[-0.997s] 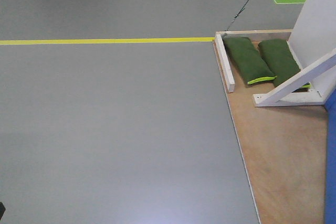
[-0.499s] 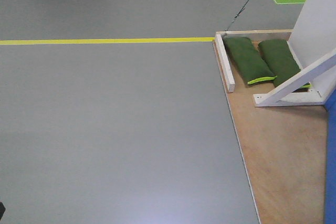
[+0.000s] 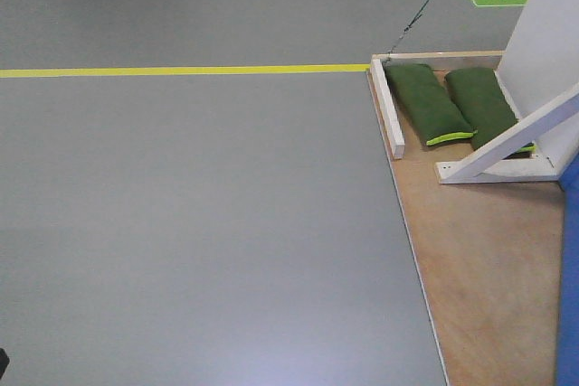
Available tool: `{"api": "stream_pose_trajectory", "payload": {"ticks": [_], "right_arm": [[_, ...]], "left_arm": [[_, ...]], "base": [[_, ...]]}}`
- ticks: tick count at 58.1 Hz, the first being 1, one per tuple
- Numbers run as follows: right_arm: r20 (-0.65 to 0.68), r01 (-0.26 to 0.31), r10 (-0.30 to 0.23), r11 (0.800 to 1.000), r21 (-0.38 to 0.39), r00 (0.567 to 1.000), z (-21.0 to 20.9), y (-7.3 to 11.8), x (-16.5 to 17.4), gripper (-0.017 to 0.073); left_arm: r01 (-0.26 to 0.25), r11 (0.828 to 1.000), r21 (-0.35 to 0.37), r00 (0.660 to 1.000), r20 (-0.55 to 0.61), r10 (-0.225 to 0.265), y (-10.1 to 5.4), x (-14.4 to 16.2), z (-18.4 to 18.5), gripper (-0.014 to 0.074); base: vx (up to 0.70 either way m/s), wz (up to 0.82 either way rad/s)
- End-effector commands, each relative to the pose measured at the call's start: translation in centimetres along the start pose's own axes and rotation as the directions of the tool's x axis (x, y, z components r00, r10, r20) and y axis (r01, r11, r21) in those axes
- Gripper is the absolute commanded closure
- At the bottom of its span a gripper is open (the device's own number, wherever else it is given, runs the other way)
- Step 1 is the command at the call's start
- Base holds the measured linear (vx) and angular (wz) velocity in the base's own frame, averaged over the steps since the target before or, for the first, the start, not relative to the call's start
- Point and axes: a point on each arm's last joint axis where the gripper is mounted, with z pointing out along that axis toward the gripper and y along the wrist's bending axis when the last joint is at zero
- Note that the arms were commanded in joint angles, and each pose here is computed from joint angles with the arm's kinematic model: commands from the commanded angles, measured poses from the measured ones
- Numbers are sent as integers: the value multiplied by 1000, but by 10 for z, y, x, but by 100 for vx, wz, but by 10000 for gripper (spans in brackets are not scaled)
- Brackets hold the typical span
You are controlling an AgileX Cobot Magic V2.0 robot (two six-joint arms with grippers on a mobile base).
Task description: Move to blue door and open it
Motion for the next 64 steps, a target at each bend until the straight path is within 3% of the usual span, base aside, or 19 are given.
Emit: {"api": "stream_pose_trajectory", "payload": {"ticks": [1,16,29,46,51,64], "right_arm": [[120,14,-14,1000,-2,993,13,1,-11,551],[229,72,-80,996,44,970,62,-26,-9,551],[150,79,-86,995,53,985,97,-39,6,551],[77,185,-195,975,120,978,116,-55,-18,551],[31,198,-204,970,139,978,117,-58,-19,551],[-219,199,-159,964,174,963,109,-56,2,551]], "left_arm": [[10,1000,1,992,129,-10,0,-18,-5,521],[10,1000,1,992,129,-10,0,-18,-5,521],[10,1000,1,992,129,-10,0,-18,-5,521],[10,1000,1,992,129,-10,0,-18,-5,521],[10,1000,1,992,129,-10,0,-18,-5,521],[10,1000,1,992,129,-10,0,-18,-5,521]], "base": [[0,0],[0,0],[0,0],[0,0],[0,0],[0,0]]}}
